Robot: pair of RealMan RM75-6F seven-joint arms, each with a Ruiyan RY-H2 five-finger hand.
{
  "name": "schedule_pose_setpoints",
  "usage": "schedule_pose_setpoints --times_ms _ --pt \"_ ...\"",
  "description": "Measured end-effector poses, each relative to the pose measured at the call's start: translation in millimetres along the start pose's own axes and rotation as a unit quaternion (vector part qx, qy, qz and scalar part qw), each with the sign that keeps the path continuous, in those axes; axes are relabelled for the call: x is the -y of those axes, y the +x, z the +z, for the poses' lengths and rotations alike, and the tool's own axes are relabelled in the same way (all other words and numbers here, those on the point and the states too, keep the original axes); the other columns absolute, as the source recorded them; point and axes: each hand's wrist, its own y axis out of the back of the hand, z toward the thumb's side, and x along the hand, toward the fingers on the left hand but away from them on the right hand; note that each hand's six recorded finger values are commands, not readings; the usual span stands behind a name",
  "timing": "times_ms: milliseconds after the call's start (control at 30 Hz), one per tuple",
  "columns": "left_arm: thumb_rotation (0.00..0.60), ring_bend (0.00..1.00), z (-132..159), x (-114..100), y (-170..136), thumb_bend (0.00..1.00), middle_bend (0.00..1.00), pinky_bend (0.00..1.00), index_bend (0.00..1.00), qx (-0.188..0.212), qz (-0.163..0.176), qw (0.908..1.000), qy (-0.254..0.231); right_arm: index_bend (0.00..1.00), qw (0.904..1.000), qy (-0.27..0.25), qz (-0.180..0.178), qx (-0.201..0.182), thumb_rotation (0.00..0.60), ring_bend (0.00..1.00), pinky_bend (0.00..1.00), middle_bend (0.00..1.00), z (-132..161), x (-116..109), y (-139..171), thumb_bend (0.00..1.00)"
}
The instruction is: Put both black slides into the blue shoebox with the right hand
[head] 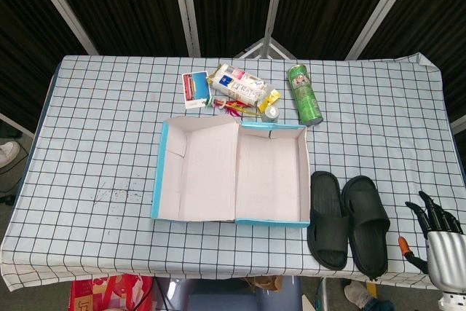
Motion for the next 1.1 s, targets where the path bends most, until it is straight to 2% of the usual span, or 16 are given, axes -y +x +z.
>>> schedule_pose_setpoints --times_ms 267,533,700,800,1100 --pt "0.600 0.00 4 -1 -1 0.37 0.00 0.09 0.08 0.007 0.001 1.0000 0.000 0.24 1.0000 0.000 0.005 0.004 0.600 0.18 0.23 0.10 0 2 1 0.32" --pt "0.600 0.00 1 -1 -1 0.37 0.00 0.09 0.08 0.003 0.001 1.0000 -0.004 0.20 0.9987 -0.031 0.023 0.034 0.600 0.17 0.18 0.10 3 8 2 0.27" --pt "0.600 0.00 0 -1 -1 0.37 0.00 0.09 0.08 -0.001 -0.001 1.0000 -0.005 0.16 0.9966 -0.033 0.067 0.036 0.600 0.15 0.16 0.09 10 22 -1 0.17" --pt "0.600 0.00 0 0 -1 0.37 0.00 0.09 0.08 0.000 -0.002 1.0000 -0.005 0.16 0.9948 -0.026 0.090 0.040 0.600 0.15 0.16 0.09 15 30 -1 0.15" --pt "0.600 0.00 -3 2 2 0.37 0.00 0.09 0.08 -0.005 -0.010 0.9999 -0.008 0.16 0.9941 -0.025 0.094 0.049 0.600 0.15 0.16 0.09 39 61 8 0.15"
